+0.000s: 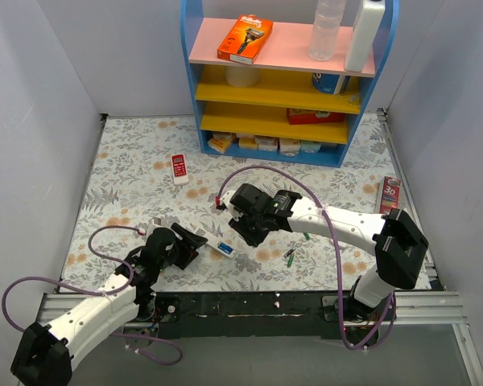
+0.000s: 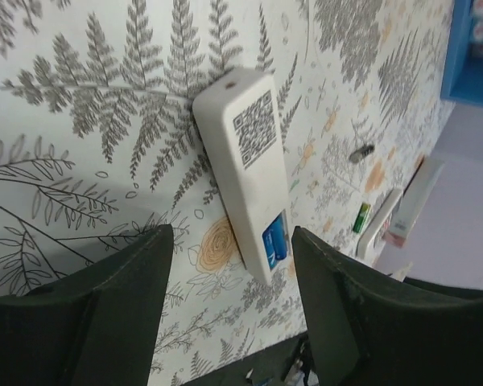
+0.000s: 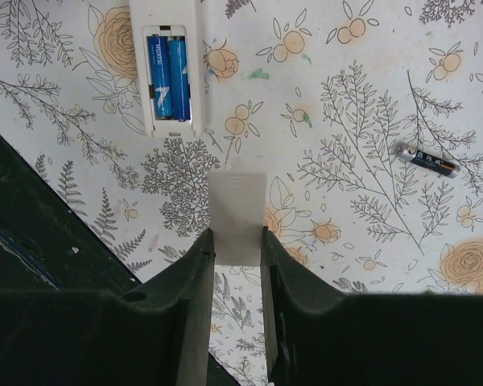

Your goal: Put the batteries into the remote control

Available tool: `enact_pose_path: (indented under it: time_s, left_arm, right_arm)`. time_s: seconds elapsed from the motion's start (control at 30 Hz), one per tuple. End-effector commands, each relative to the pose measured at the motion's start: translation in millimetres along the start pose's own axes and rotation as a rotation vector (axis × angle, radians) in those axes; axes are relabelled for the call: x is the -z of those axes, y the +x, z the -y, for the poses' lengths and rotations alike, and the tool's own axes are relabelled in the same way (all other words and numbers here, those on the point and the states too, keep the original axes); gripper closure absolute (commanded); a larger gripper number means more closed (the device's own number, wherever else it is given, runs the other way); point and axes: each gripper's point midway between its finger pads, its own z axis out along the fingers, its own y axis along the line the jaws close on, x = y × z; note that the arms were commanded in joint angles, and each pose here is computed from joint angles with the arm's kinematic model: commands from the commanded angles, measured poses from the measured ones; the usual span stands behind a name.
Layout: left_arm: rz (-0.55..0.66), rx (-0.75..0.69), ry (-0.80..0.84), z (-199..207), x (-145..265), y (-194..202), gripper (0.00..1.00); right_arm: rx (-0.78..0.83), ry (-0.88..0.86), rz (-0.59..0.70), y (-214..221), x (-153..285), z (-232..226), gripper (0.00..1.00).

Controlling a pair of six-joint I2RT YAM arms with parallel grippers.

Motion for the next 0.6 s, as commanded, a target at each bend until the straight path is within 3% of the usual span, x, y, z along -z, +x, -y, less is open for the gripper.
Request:
enact_pose_path:
  time_s: [0.0,0.07,0.1,0.17,0.23,0.27,0.47,0.57]
  left_arm:
    - [0.222,0.035,-0.124,8,13,-46,0.34]
    - [0.289,-0.087,-0.136,29,17,-68,0.29]
    - [0.288,-0.18,-0.224,18,10,-75,0.24]
    - [0.269,-0.248,-0.209,39,1,-83,0.23]
    - [0.22,-0.297,-0.257,30,-14,-90,0.22]
    - [0.162,-0.287,-0.221,36,-20,-84,0.22]
    - [0.125,-0.297,-0.218,33,-35,-85,0.23]
    - [0.041,-0.308,-0.173,36,-41,-70,0.26]
  right_arm:
    - [0.018,-0.009,0.023,-12,8,-1,0.83]
    - [0.017,-0.009,0.019,-9,7,-1,0.83]
    - [0.017,-0.012,0.017,-8,7,-1,0.83]
    - [0.015,-0.014,0.021,-6,8,-1,0.83]
    - [0.01,-0.017,0.03,-6,11,-2,0.83]
    - [0.009,-0.017,0.029,-4,11,-2,0.83]
    - [0.006,-0.016,0.038,3,16,-2,0.83]
    - [0.014,-0.022,0.033,5,15,-3,0.83]
